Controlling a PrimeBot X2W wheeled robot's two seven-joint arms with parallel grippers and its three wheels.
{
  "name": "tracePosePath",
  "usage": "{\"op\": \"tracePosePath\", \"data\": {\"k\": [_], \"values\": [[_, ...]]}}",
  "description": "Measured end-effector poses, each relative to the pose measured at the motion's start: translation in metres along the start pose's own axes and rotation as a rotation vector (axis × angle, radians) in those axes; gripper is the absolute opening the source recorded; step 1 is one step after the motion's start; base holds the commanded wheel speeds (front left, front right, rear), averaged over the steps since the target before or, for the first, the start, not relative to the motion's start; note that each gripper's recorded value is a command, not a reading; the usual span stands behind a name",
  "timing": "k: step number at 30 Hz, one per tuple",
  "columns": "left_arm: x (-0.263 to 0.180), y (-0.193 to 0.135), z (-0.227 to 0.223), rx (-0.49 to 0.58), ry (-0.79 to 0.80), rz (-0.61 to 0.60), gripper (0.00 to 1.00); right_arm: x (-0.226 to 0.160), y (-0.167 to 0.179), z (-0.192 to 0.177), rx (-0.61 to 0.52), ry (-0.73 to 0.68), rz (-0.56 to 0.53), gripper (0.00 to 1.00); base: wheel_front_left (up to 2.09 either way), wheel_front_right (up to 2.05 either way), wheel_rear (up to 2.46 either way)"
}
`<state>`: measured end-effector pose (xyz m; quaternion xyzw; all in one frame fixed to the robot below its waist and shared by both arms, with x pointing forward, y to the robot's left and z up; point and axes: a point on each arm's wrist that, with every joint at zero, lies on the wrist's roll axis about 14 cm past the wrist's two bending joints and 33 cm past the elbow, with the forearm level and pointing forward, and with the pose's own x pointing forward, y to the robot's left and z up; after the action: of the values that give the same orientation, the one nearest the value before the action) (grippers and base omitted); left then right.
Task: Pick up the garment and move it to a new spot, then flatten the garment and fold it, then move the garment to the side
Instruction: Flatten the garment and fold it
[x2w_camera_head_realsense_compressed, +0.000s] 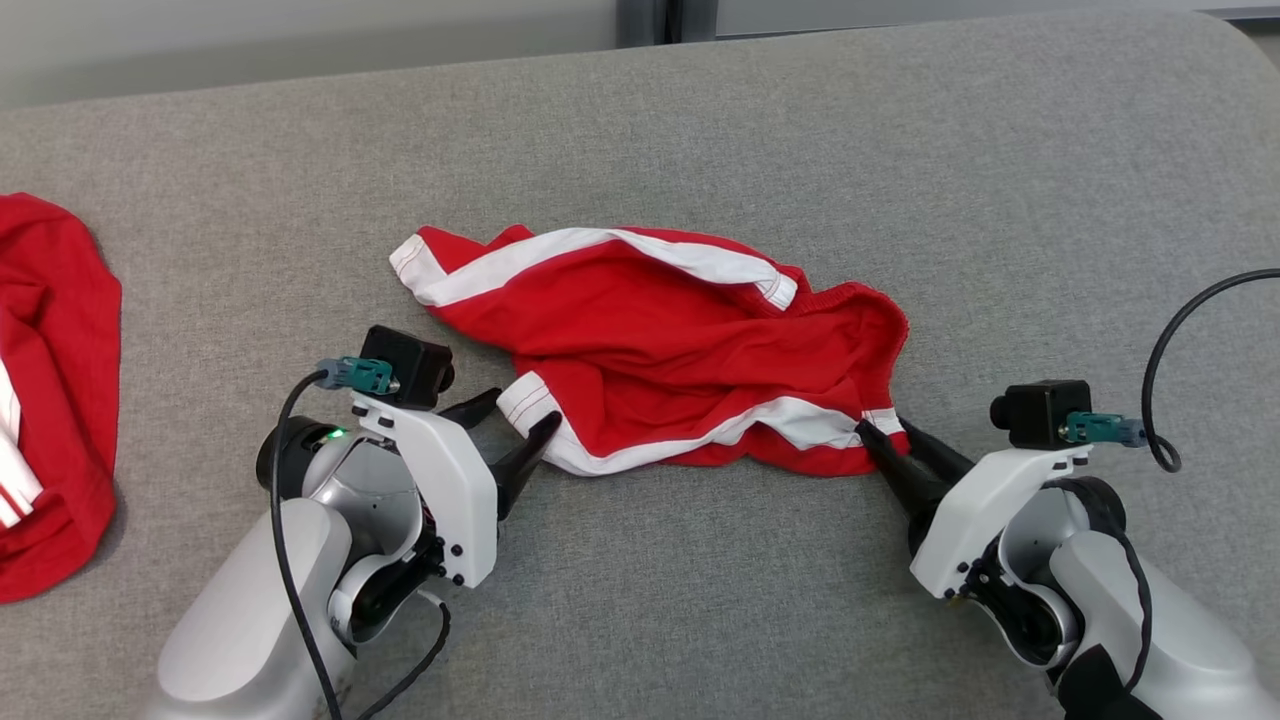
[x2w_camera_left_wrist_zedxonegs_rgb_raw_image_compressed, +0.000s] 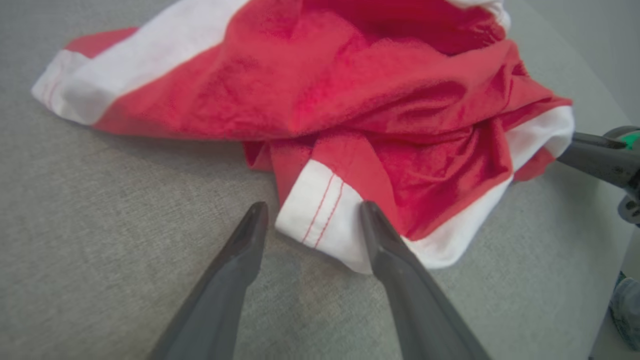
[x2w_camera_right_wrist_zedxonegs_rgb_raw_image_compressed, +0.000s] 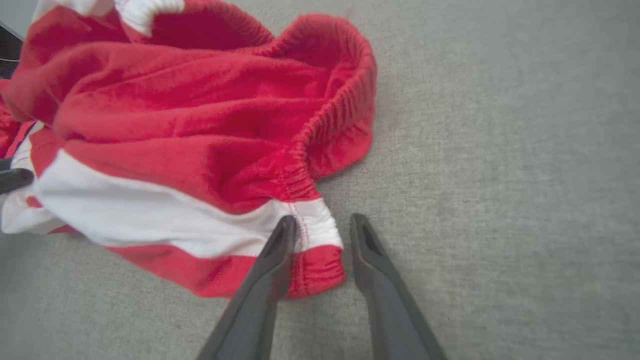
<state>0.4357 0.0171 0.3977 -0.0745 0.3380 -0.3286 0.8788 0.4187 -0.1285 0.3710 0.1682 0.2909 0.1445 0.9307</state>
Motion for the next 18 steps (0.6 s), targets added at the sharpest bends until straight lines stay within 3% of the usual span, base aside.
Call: {"op": "tracePosePath", "data": {"k": [1, 3, 4, 18], "values": [[0.000, 0.001, -0.002, 0.000, 0.008, 0.001, 0.42, 0.000, 0.001, -0.001, 0.003, 0.003, 0.002, 0.34, 0.00, 0.00, 0.00], [0.000, 0.001, -0.004, -0.005, 0.012, 0.000, 0.11, 0.001, 0.002, -0.002, 0.009, 0.006, 0.008, 0.08, 0.00, 0.00, 0.00], [0.000, 0.002, -0.005, -0.007, 0.013, 0.000, 0.00, 0.001, 0.002, -0.003, 0.009, 0.007, 0.009, 0.00, 0.00, 0.00, 0.00], [-0.024, 0.008, 0.032, -0.074, -0.170, 0.006, 0.00, -0.011, 0.015, 0.008, 0.026, -0.064, 0.050, 0.00, 0.00, 0.00, 0.00]]}}
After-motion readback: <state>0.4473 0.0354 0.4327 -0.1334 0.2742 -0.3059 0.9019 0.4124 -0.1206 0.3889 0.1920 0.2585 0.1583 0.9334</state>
